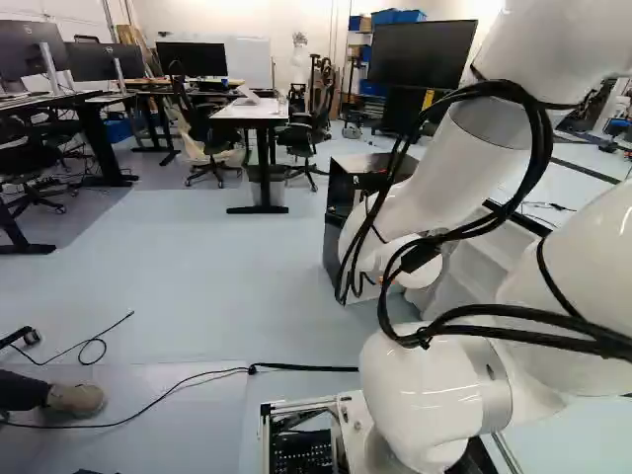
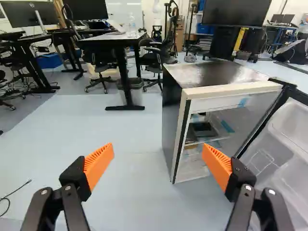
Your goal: Open the fridge door
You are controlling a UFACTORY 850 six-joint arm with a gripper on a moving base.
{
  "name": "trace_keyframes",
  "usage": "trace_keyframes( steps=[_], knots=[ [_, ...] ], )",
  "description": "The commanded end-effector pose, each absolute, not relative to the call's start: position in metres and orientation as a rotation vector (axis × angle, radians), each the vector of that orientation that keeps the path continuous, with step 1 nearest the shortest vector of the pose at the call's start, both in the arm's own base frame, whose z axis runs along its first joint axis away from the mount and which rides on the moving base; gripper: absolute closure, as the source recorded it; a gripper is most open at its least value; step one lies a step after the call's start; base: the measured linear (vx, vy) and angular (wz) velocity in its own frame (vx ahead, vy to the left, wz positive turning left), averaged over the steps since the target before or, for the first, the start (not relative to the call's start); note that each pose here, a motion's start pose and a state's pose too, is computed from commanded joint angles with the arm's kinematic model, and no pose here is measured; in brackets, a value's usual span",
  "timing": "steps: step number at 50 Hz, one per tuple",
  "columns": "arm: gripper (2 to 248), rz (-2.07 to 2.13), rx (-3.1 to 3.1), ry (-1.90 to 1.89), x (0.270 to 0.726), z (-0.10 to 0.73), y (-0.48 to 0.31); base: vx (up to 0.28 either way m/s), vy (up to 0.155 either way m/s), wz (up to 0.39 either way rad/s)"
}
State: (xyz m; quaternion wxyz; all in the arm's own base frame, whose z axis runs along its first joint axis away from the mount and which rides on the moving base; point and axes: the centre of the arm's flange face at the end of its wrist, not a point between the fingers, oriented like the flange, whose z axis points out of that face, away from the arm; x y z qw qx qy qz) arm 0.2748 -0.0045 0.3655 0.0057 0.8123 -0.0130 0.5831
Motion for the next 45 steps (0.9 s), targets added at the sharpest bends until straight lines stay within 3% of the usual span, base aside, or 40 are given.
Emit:
trace_keyframes(
  steps=[45],
  knots=[
    [3,1.824,2.558,0.0,0.2703,0.3656,0.0,0.0,0.0,0.0]
  ],
)
